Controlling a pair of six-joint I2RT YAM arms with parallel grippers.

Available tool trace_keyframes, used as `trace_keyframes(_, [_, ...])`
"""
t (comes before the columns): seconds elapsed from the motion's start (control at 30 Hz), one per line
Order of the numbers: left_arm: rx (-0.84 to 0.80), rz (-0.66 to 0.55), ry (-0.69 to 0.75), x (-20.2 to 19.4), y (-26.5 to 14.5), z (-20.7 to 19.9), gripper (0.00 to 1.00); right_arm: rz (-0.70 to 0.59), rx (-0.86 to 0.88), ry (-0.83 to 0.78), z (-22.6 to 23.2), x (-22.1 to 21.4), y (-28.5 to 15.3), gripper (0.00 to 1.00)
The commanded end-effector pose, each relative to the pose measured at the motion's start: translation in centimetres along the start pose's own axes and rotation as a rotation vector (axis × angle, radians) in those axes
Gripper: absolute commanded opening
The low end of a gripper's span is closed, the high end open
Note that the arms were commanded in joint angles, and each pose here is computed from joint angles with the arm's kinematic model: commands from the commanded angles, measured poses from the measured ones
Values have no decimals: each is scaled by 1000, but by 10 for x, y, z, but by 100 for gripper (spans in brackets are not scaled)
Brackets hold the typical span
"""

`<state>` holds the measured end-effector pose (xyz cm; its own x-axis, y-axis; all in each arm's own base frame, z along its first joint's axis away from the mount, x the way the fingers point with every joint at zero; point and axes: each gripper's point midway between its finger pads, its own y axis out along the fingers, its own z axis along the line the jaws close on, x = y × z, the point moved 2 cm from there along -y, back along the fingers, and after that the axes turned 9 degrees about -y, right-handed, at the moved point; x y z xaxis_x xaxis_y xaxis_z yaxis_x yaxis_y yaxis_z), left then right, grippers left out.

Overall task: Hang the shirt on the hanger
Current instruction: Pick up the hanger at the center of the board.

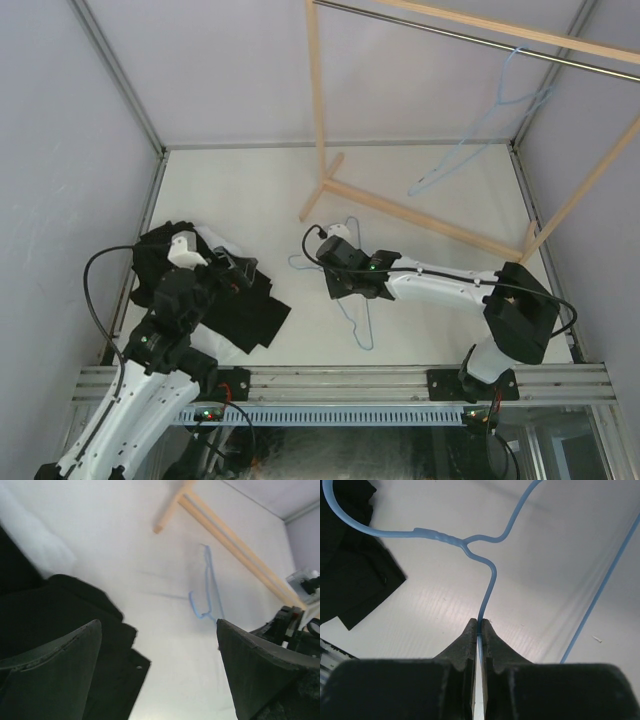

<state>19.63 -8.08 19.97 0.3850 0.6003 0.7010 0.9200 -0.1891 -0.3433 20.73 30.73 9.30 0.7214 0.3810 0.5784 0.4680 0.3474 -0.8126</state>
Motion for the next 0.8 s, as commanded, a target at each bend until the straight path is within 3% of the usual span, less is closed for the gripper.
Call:
trace_keyframes(0.0, [-231, 4, -139, 3, 16, -49, 100, -76, 93, 11, 14, 9, -11, 0])
trace_keyframes(0.3, [-293, 148, -219, -27, 52, -65, 98, -97, 145, 20, 23, 7, -18, 0])
trace_keyframes(0.57, [-217, 250, -251, -64, 71, -41, 89, -114, 175, 18, 32, 9, -23, 0])
trace_keyframes(0.77, [-285, 319, -281, -80, 74, -49, 69, -124, 189, 17, 36, 11, -24, 0])
